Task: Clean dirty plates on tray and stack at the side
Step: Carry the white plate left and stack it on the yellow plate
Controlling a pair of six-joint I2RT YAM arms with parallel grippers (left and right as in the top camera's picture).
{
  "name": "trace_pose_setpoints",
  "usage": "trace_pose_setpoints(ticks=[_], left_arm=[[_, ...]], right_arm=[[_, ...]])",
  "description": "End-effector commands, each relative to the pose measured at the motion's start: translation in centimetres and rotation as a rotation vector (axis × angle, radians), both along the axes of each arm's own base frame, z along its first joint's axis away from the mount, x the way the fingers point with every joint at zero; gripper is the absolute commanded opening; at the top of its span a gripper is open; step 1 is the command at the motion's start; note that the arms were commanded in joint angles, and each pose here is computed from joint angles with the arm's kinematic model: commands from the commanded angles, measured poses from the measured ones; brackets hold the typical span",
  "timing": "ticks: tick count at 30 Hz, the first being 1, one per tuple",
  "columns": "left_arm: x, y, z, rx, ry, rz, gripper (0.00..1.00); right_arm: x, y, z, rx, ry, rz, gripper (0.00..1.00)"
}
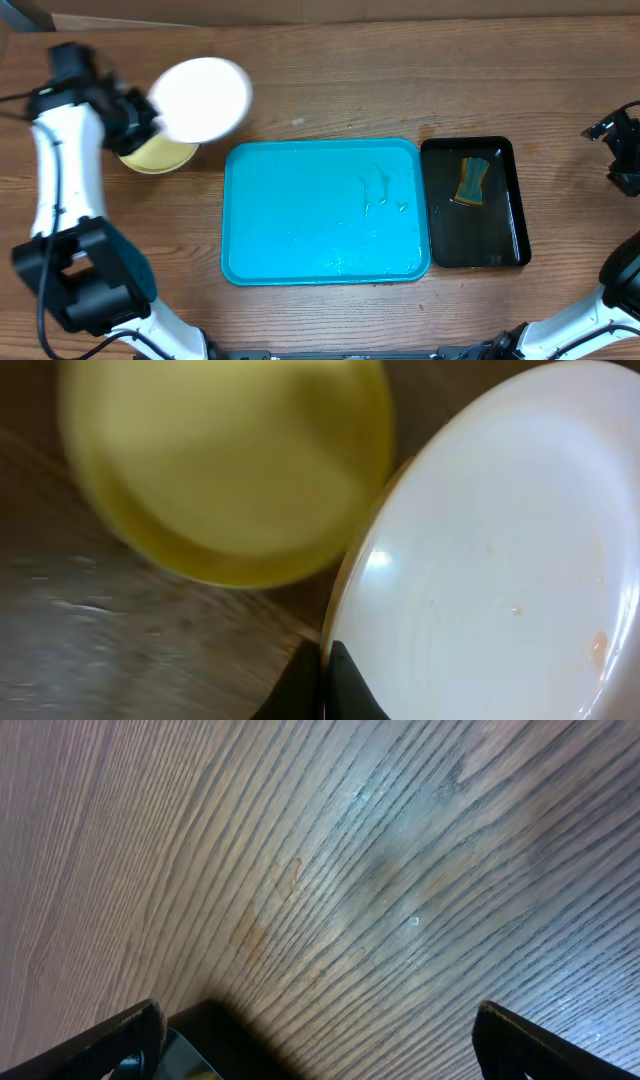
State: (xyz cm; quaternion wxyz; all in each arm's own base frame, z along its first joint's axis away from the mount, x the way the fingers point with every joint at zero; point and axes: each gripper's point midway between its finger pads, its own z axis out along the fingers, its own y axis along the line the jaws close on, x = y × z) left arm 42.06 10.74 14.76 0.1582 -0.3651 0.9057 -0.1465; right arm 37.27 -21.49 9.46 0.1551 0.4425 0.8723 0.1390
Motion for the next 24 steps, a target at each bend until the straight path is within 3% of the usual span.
trace_pose_setpoints(ticks=[1,8,21,22,23,24], left_arm=[[-1.7,5.9,-0.4,0.141,0.043,0.119,0.04],[-2.7,9.8,-1.6,0.251,0.078,0.202,0.04],[-1.3,10.6,-7.4,0.233,0.152,0.193,0.04],[-1.1,10.7,-7.7,0.233,0.145,0.194,0.12],[-0.9,10.8,-7.6,0.234,0.136,0.193,0.27],[-0.3,10.5,-7.0,0.218,0.107,0.175,0.55]], right_arm=[[0.5,-0.2,1.1,-0.017,-0.029,0.002,1.00],[0.5,-0.2,1.1,-0.017,-0.029,0.002,1.00],[0.5,-0.2,1.1,-0.017,-0.029,0.002,1.00],[0.5,-0.2,1.1,-0.017,-0.029,0.002,1.00],[0.5,-0.2,1.1,-0.017,-0.029,0.002,1.00],[0.5,-0.2,1.1,-0.017,-0.029,0.002,1.00]])
